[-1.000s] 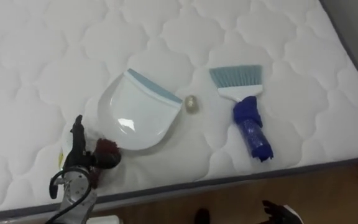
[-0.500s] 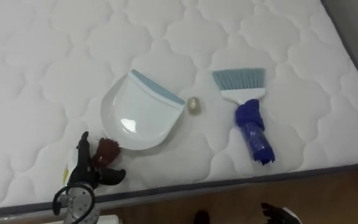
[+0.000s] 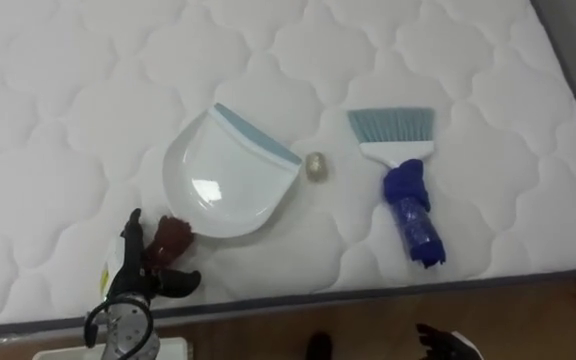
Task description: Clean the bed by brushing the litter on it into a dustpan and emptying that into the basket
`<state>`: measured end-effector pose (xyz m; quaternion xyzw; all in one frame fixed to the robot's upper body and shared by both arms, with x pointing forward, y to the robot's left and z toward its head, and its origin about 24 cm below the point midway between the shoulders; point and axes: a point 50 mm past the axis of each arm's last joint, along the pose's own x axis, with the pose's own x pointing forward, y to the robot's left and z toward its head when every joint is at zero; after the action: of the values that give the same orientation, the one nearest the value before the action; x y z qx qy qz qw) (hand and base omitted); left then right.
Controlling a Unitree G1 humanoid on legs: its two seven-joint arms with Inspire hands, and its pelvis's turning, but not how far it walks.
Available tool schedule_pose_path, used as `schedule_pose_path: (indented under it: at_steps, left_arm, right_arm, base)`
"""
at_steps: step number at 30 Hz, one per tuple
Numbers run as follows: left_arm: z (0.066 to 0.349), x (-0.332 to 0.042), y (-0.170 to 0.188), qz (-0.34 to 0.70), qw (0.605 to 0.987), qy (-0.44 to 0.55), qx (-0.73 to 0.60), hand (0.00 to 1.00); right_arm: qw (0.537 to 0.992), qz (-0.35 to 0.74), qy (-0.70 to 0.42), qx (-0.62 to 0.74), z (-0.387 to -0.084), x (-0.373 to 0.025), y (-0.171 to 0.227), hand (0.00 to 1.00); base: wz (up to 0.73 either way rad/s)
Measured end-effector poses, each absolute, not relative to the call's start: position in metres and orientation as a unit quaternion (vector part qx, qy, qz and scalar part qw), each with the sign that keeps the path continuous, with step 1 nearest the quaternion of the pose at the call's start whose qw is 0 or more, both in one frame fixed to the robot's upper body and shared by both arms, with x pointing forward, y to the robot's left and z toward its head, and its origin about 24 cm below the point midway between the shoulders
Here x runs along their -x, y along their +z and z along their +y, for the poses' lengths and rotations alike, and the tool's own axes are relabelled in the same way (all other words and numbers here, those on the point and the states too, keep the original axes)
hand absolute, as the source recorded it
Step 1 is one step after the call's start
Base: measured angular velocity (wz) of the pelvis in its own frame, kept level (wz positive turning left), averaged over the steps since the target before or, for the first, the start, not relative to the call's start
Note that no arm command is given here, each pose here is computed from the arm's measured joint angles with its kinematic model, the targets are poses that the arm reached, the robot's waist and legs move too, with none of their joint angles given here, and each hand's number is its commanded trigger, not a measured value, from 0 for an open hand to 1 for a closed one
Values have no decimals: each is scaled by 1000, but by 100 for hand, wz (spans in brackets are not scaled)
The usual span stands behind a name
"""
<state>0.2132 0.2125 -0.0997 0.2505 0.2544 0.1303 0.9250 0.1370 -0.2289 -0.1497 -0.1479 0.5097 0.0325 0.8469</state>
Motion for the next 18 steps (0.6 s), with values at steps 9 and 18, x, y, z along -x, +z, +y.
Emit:
schedule_pose_path:
  at_steps: [9,18]
  left_arm:
    - [213,-222,-99,276,920,130,-248,0]
    - [214,-236,-91,263,921,135,-253,0]
  right_arm:
    - [842,517,25,151,-230,-136,-150,0]
    - [849,502,9,163,-233,-145,-146,0]
  base:
    - [1]
    - [2]
